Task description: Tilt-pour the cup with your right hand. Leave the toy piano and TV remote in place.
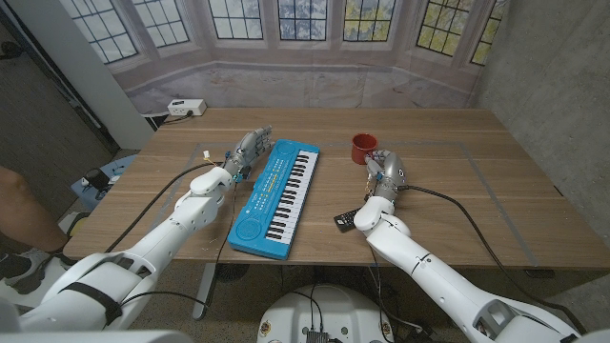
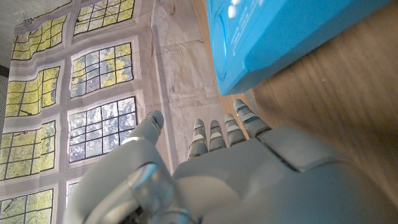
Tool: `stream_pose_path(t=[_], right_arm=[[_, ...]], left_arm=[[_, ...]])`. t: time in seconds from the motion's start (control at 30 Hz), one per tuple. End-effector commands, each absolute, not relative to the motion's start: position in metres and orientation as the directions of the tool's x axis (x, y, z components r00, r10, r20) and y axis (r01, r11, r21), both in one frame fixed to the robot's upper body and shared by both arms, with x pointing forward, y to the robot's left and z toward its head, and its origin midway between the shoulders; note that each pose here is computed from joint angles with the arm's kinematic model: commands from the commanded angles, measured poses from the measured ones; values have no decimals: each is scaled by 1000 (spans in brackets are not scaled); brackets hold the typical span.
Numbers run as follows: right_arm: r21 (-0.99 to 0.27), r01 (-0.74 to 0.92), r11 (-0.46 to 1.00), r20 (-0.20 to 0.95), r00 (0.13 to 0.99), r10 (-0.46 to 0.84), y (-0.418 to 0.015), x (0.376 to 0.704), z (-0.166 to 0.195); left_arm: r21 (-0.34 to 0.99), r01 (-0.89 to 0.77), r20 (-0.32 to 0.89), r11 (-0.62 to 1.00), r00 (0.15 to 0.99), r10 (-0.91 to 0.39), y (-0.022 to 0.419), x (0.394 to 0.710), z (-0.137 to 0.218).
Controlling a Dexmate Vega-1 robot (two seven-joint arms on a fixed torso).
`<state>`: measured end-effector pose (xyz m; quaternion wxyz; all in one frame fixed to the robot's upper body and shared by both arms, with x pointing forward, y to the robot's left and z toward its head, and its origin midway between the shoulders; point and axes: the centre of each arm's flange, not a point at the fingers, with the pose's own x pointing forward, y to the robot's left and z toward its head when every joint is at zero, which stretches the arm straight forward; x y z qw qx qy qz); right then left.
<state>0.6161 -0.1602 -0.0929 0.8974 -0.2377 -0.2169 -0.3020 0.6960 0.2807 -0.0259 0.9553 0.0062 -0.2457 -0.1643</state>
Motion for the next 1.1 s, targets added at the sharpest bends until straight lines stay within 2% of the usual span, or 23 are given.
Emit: stream_pose_path(t=[0.03,1.1], right_arm=[[-307,649,696,531,724,-441,-164,614,-95],[-299,667,682,549,705,-449,-168,618,-94]], left_arm=[[90,314,463,945,827,-319,279,695,-29],[93,310,457,946,831,-318,277,694,-31]])
